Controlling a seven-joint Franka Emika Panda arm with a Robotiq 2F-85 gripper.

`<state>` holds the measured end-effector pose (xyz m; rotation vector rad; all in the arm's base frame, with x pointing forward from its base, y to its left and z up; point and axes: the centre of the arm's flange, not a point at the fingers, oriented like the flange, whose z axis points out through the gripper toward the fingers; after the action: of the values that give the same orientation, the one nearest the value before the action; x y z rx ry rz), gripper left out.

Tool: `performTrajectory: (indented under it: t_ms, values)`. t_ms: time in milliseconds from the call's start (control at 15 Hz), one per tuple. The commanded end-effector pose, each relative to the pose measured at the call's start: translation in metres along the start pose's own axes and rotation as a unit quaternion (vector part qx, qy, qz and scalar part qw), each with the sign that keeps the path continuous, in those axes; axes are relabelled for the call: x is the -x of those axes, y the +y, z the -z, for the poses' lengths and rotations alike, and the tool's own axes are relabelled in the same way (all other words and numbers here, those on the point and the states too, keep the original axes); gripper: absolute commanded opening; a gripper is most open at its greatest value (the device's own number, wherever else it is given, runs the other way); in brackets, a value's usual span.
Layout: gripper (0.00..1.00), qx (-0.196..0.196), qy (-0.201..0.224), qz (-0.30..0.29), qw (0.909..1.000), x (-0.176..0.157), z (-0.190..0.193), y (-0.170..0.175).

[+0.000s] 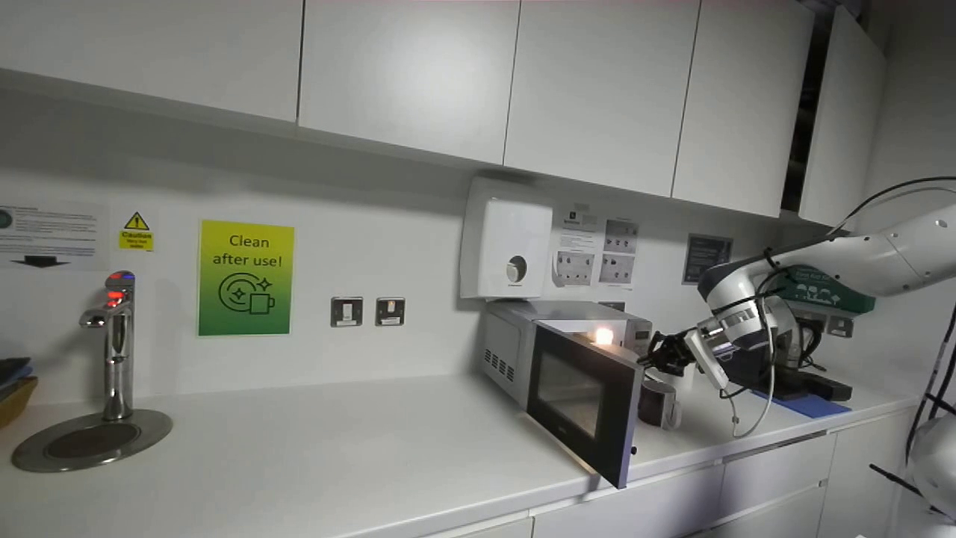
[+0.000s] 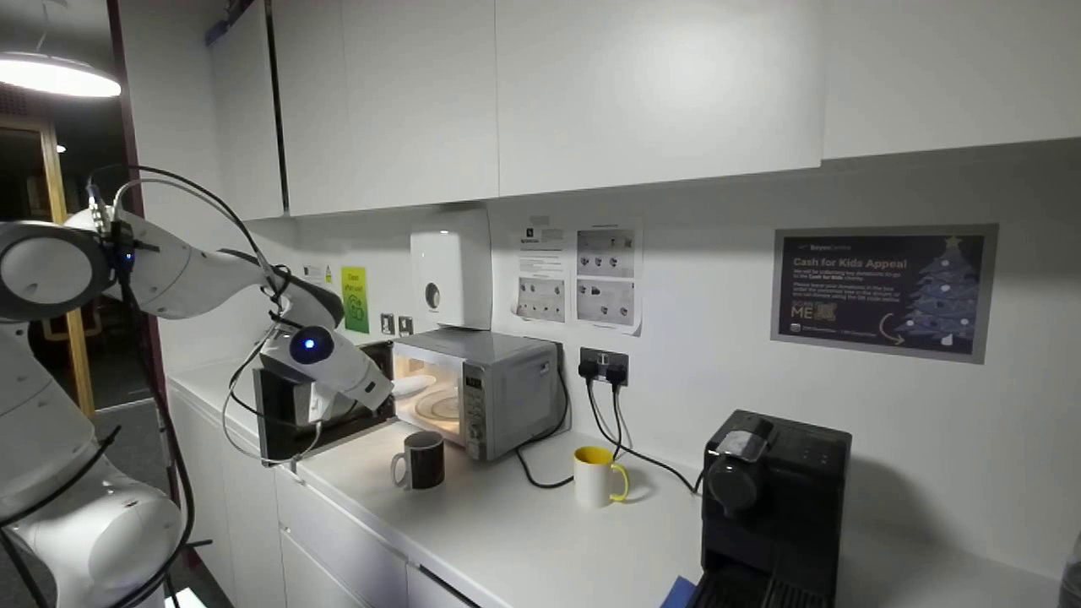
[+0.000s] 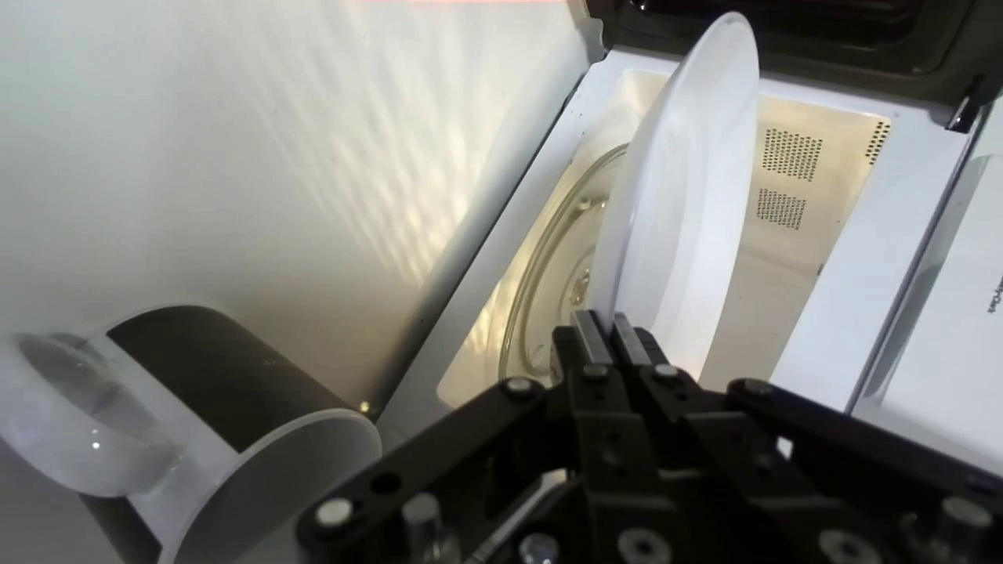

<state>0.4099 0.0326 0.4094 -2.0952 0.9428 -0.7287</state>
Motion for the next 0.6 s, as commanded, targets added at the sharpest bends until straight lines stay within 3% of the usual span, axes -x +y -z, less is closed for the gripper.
performTrajectory:
  t_ms: [0,533]
  values:
    - [0.04,0.000,0.000,0.000,1.0000,-0.0001,-0.0005,-0.0001]
    - [0.01,0.000,0.014,-0.023,0.9996,-0.0039,-0.0091,0.0019]
